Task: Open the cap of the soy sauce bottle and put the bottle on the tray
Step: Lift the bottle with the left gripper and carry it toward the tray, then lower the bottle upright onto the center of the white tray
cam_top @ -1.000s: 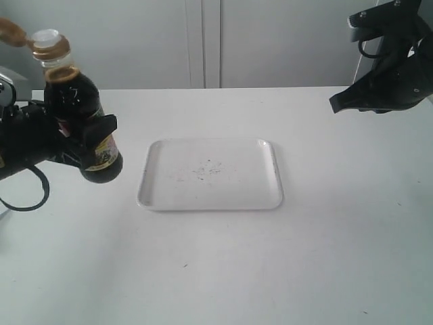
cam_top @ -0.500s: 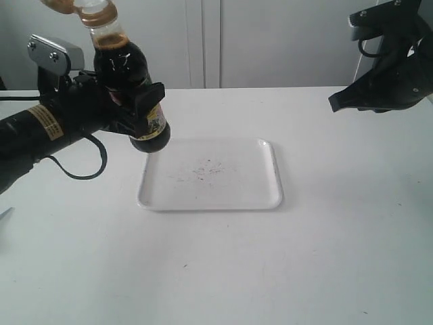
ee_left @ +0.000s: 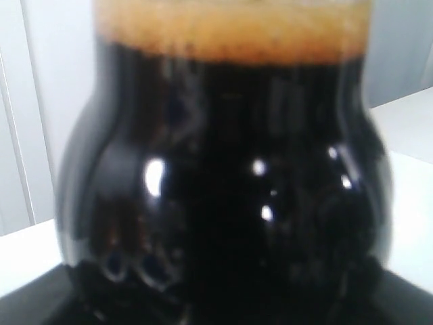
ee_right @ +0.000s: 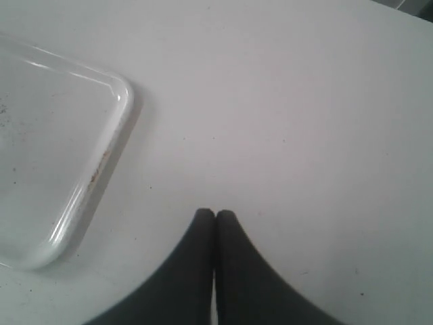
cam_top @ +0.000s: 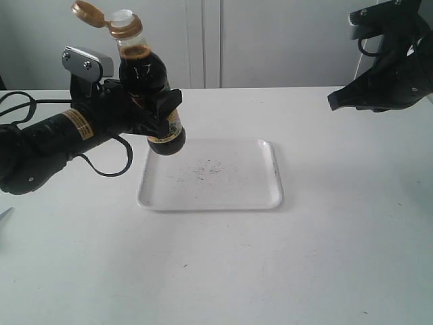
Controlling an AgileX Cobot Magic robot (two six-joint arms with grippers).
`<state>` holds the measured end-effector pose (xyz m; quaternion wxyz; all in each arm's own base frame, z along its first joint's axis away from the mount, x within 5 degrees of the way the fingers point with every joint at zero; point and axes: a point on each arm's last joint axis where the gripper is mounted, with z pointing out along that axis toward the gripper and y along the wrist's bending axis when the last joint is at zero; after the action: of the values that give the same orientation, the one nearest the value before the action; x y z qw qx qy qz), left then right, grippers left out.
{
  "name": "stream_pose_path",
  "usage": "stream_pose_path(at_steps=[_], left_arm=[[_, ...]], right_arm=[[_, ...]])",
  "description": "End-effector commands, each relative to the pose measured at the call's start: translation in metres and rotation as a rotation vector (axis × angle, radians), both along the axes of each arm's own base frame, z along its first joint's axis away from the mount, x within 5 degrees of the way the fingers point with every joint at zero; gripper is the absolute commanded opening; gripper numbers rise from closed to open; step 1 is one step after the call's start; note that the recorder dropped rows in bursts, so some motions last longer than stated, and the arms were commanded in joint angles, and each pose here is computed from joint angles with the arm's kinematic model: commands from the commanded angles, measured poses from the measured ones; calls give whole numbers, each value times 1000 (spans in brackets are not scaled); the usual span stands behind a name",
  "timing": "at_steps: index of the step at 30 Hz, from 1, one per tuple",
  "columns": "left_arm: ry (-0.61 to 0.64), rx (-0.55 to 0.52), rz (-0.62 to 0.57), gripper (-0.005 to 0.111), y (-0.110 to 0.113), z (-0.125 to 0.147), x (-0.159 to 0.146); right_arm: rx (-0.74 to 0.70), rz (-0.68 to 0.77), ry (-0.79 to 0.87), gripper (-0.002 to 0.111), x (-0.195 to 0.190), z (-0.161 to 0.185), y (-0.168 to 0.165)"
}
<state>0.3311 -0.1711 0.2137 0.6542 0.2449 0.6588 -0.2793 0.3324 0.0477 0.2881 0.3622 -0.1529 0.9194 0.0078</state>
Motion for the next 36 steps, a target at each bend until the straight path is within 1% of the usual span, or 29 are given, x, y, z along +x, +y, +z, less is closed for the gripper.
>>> stream_pose_path(at_steps=[1, 9, 16, 25, 29, 32, 36], left_arm=[[-100, -105, -16, 0, -8, 19, 5], [-109, -114, -22, 0, -15, 18, 14], [-85, -108, -25, 0, -17, 9, 18], [-83, -91, -43, 0, -18, 5, 17], [-68, -85, -42, 0, -20, -2, 20], [-47, -90, -54, 0, -26, -10, 24], [-52, -94, -88, 0, -44, -16, 28]], right_arm=[[4, -6, -13, 0, -1, 1, -2], [7, -7, -18, 0, 0, 1, -1], [10, -8, -18, 0, 0, 1, -1], [5, -4, -19, 0, 0, 1, -1], [5, -4, -19, 0, 0, 1, -1], [5, -4, -19, 0, 0, 1, -1], [4, -3, -7, 0, -1, 0, -1]])
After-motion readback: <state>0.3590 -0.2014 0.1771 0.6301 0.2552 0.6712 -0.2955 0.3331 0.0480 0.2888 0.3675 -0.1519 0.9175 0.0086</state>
